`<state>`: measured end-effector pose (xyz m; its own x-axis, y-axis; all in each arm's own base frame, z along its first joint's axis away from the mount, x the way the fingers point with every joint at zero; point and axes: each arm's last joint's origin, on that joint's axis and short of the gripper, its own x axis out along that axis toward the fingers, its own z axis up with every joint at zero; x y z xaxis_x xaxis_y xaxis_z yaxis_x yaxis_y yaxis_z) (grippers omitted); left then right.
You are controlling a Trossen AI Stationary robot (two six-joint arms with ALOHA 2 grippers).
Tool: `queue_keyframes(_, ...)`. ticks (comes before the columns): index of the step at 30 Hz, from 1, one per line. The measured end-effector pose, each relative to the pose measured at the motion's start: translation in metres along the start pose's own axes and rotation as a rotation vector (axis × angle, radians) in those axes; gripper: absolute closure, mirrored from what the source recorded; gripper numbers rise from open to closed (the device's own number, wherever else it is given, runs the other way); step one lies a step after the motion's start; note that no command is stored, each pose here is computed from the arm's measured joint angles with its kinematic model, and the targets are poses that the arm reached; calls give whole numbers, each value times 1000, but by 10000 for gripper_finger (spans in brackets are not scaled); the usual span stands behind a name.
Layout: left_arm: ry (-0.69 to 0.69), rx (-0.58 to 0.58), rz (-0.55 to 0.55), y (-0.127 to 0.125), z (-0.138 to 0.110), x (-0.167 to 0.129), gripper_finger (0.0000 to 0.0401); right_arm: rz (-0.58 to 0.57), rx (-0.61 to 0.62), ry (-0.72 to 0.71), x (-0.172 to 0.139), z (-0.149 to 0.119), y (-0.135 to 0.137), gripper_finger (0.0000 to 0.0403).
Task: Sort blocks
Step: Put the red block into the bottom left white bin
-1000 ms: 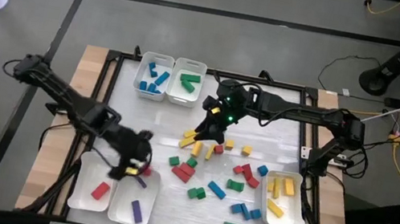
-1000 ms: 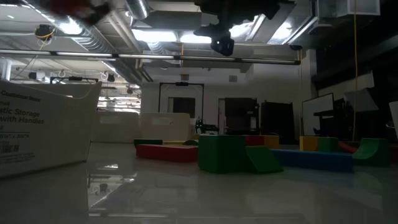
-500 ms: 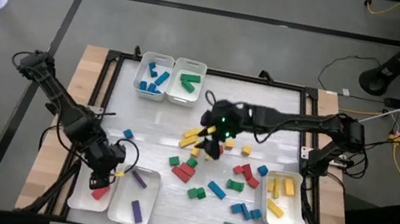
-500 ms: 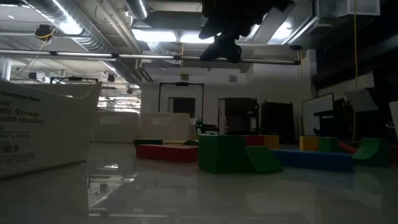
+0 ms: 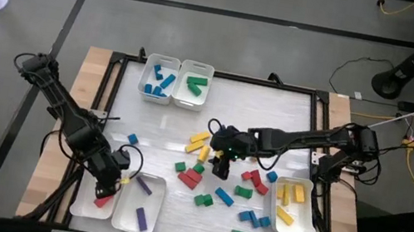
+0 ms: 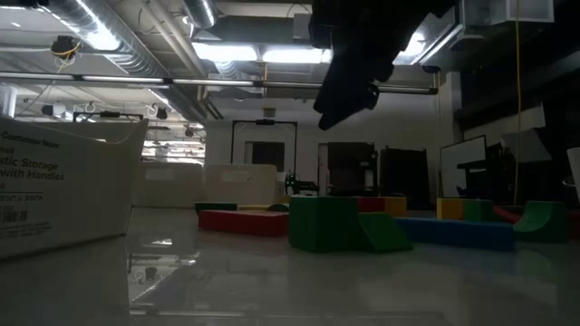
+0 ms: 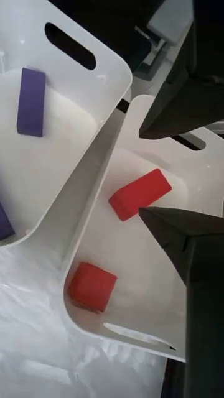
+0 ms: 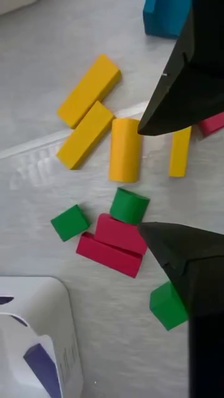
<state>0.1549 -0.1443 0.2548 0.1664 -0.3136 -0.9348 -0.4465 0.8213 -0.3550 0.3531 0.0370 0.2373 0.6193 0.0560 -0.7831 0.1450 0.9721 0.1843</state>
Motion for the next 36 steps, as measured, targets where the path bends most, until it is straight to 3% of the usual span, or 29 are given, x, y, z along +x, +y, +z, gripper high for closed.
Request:
queue_keyframes(9, -11, 1, -15, -2, 1, 0, 219, -23, -23, 75, 0, -7, -2, 164)
queue_keyframes(22, -88, 30, -12, -3, 4, 0, 219, -116, -326, 222, -3, -21, -9, 164)
queue_keyframes(28, -140, 105, 13, -2, 5, 0, 219, -130, -358, 222, -2, -21, -10, 164)
queue_keyframes(36, -163, 115, 23, -2, 6, 0, 219, -150, -362, 249, 16, -36, -15, 164)
